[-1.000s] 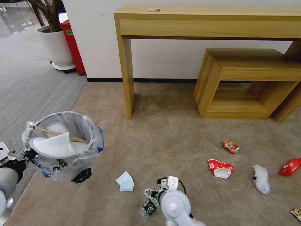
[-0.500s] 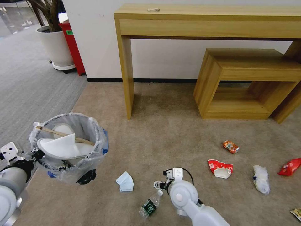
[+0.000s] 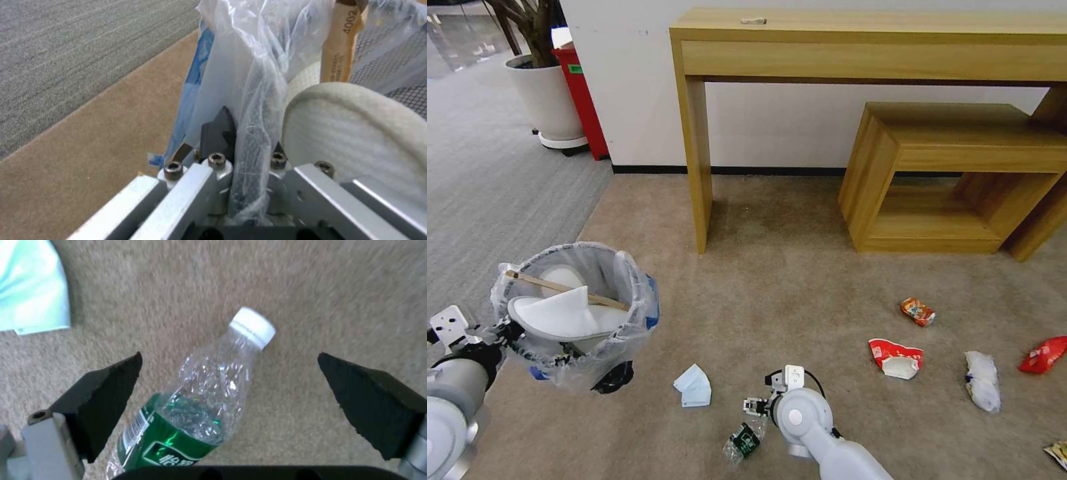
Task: Pick up the trash bin and place the garbage on the floor into it.
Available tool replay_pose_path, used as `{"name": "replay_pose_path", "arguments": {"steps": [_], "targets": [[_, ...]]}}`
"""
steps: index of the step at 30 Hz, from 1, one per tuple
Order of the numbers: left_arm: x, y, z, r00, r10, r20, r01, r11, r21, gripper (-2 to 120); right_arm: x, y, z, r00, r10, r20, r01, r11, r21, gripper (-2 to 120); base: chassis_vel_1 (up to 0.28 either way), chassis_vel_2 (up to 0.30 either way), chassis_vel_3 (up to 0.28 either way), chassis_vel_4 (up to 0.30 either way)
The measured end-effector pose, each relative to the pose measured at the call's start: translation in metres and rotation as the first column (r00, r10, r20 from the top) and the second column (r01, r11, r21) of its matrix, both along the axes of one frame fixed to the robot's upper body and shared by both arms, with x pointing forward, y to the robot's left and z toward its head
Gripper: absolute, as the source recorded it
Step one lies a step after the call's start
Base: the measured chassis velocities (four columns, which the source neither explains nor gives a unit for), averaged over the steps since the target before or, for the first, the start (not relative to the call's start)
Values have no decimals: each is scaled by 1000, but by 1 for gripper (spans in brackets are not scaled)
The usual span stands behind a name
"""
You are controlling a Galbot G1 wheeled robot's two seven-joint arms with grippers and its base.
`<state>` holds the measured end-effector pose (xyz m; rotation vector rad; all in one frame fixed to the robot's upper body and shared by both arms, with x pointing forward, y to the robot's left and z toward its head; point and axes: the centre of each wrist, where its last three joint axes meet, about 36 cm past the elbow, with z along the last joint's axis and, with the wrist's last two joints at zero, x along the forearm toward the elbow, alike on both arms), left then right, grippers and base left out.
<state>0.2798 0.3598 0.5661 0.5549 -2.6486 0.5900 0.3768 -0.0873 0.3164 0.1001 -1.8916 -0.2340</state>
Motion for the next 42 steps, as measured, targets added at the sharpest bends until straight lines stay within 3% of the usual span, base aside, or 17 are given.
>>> {"name": "replay_pose_path", "arguments": {"steps": [10, 34, 38, 42], "targets": [[-1, 1, 2, 1000, -1, 3, 1, 1000, 8, 1, 4, 12, -10, 999, -7, -37, 9, 999, 49, 100, 0, 0, 0, 0], [-4, 0, 4, 1000, -16, 4, 16, 1000, 4, 1, 8, 9, -36, 997, -35, -62, 37, 999, 23, 100, 0, 0, 0, 0], [-5, 0, 4, 1000, -19, 6, 19, 1000, 2, 1, 7, 8, -38, 998, -34, -56, 35, 999, 19, 97, 0, 0, 0, 0], [-6, 0, 5, 1000, -19, 7, 19, 1000, 1, 1, 5, 7, -39, 998, -32, -53, 32, 999, 14, 82, 0, 0, 0, 0]]}}
